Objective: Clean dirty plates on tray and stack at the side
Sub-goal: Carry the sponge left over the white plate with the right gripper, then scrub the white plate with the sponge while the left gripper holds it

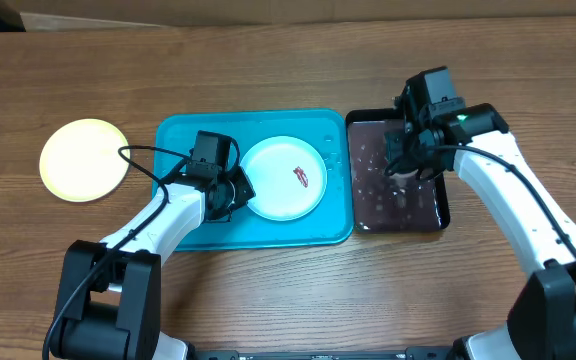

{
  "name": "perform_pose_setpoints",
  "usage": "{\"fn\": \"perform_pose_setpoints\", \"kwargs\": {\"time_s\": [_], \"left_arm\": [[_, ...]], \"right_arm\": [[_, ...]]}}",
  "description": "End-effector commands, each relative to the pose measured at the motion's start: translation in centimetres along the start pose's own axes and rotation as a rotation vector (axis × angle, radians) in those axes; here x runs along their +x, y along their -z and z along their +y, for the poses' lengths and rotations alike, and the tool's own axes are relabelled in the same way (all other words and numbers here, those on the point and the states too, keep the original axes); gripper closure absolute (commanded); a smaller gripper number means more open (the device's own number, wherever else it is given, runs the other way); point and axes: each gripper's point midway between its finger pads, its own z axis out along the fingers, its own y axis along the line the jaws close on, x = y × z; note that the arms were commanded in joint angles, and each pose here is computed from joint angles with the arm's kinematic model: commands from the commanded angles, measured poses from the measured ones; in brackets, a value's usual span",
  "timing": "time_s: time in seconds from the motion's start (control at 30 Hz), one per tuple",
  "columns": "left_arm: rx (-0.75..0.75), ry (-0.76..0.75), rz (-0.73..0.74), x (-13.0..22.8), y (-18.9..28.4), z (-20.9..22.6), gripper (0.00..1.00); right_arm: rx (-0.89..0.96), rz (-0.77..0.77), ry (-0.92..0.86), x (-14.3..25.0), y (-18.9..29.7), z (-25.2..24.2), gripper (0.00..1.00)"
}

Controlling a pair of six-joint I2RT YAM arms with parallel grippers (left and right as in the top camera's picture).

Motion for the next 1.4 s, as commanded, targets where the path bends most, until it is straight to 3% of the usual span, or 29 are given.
{"fn": "perform_pose_setpoints", "kwargs": {"time_s": [0.0,0.23,0.47,0.63,0.93,1.37], "left_arm": [[-0.006,-0.014,-0.01,-0.2,-0.1,-0.2,0.96],[-0.005,-0.014,-0.011,-0.3,-0.1,-0.2,0.96],[-0.005,-0.015,-0.013,-0.3,-0.1,-0.2,0.96],[-0.004,-0.015,-0.012,-0.3,-0.1,-0.2,0.96],[-0.004,-0.015,-0.012,-0.3,-0.1,-0.2,0.96],[-0.004,-0.015,-0.012,-0.3,-0.1,-0.2,0.96]], "right_arm": [[0.019,0.024,0.003,1.3,-1.8,-0.3,0.96],[0.073,0.086,0.0,5.2,-8.5,-2.2,0.96],[0.036,0.004,0.006,-0.1,-3.0,-0.4,0.96],[-0.152,-0.065,0.055,-3.7,2.1,4.9,0.96],[-0.305,-0.111,0.238,-3.1,1.5,13.8,0.96],[0.188,-0.156,0.454,-1.6,-6.7,15.0,0.96]]}}
